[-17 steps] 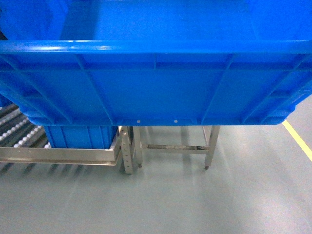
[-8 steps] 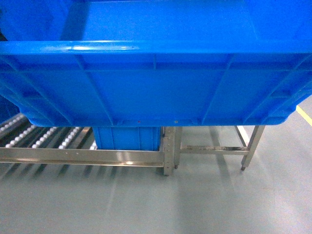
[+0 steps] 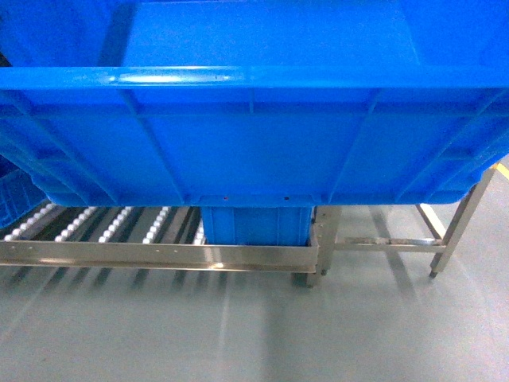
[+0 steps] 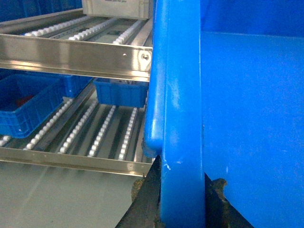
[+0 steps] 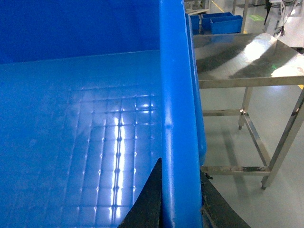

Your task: Place box next to blue box on left shelf

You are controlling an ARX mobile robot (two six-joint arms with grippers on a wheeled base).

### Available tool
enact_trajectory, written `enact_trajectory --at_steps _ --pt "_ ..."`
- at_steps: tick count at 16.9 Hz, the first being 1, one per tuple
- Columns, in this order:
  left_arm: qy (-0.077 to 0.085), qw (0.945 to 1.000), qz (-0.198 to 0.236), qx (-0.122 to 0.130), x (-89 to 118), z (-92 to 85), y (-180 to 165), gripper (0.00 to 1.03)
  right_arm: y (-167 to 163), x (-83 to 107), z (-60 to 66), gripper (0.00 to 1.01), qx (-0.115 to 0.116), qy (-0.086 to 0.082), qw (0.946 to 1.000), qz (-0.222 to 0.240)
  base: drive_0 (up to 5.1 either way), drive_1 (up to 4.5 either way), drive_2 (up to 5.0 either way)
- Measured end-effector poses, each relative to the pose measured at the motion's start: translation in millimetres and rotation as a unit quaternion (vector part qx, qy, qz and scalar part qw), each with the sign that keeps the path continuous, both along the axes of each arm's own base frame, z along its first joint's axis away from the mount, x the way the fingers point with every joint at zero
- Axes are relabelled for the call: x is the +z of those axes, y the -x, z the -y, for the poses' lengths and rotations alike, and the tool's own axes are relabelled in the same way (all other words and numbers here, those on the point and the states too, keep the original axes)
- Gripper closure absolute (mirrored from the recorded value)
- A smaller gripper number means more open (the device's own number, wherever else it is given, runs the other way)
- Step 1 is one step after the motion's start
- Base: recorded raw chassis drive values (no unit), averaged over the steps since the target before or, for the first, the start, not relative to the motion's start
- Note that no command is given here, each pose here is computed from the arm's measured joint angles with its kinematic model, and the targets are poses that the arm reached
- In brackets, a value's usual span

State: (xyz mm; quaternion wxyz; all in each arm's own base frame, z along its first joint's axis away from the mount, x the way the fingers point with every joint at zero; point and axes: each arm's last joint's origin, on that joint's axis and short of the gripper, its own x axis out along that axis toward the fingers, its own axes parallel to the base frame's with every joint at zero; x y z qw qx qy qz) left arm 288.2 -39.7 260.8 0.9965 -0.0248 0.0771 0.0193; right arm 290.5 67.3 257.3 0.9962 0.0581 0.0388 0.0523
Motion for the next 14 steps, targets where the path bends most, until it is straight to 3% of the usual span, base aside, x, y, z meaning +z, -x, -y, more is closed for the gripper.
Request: enact_trajectory --at_steps 14 --pt "0.000 1.0000 -0.001 0.000 -0.2 0.0 0.0 0.95 0.0 -0.5 0.0 0.94 0.000 0.000 1.0000 -0.001 -5.0 2.35 2.3"
